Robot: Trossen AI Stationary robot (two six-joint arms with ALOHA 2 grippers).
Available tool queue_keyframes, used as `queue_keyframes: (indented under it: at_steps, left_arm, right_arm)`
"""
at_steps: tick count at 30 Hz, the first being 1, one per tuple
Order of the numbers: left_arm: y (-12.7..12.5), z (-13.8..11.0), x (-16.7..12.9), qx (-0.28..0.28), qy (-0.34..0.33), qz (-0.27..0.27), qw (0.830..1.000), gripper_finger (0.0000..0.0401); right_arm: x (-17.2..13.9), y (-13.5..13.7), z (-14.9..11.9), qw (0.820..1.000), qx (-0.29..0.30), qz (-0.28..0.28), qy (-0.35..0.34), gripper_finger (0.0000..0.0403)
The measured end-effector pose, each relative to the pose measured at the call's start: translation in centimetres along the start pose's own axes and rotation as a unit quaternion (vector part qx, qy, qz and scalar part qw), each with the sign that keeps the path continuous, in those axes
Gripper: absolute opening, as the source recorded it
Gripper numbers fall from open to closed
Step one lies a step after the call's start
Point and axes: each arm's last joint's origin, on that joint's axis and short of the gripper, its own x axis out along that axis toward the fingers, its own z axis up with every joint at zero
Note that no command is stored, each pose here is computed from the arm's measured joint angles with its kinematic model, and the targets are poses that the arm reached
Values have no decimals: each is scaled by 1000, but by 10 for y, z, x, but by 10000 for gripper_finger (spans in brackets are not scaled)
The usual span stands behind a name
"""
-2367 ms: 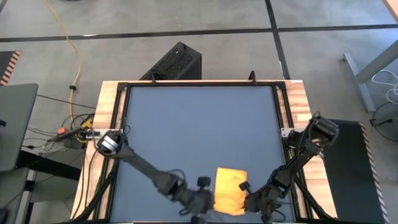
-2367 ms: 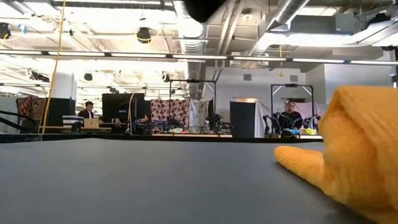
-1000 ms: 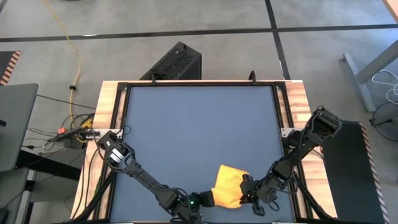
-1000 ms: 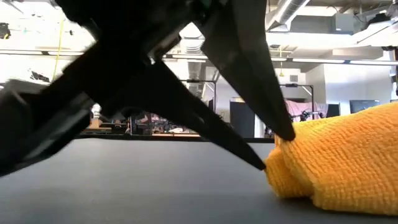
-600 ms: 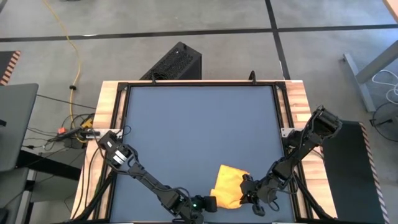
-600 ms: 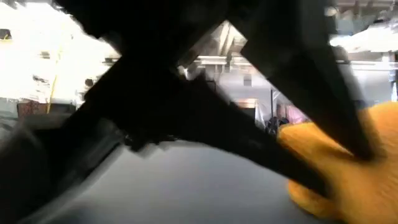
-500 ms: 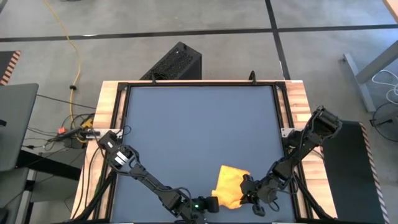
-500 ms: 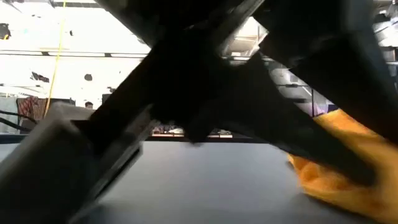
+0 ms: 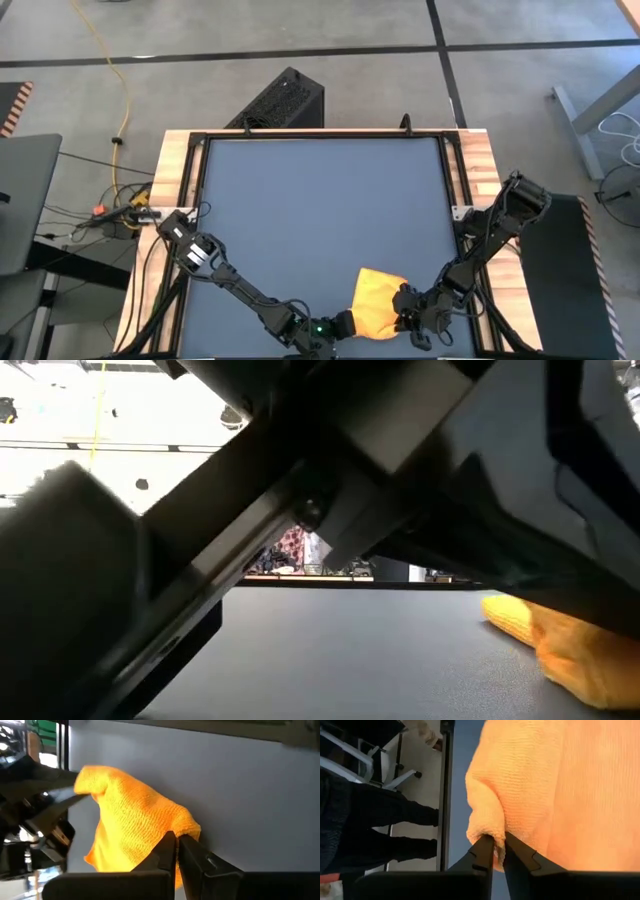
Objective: Roll towel
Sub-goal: Roll the yellow microfiber towel
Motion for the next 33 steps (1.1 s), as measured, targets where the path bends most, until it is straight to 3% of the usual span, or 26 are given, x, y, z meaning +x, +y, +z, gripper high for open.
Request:
queue_keyframes:
  at_steps: [7, 17, 22, 27, 33]
  left_arm:
    - [4, 1, 3, -61, -32, -14, 998, 0]
    - [7, -2, 5, -144, -49, -25, 988, 0]
    - [11, -4, 5, -187, -60, -46, 979, 0]
    - [16, -8, 5, -236, -77, -77, 966, 0]
    - [15, -9, 5, -259, -78, -90, 959, 0]
  right_arm:
    - [-7, 4, -1, 1000, -4, 17, 25, 110]
    - [-34, -4, -2, 996, -14, -29, 86, 142]
    - [-41, -14, 6, 994, -31, -104, 20, 141]
    - [-44, -33, 14, 979, 17, -201, -22, 138]
    - [-42, -41, 29, 977, 14, -208, -36, 167]
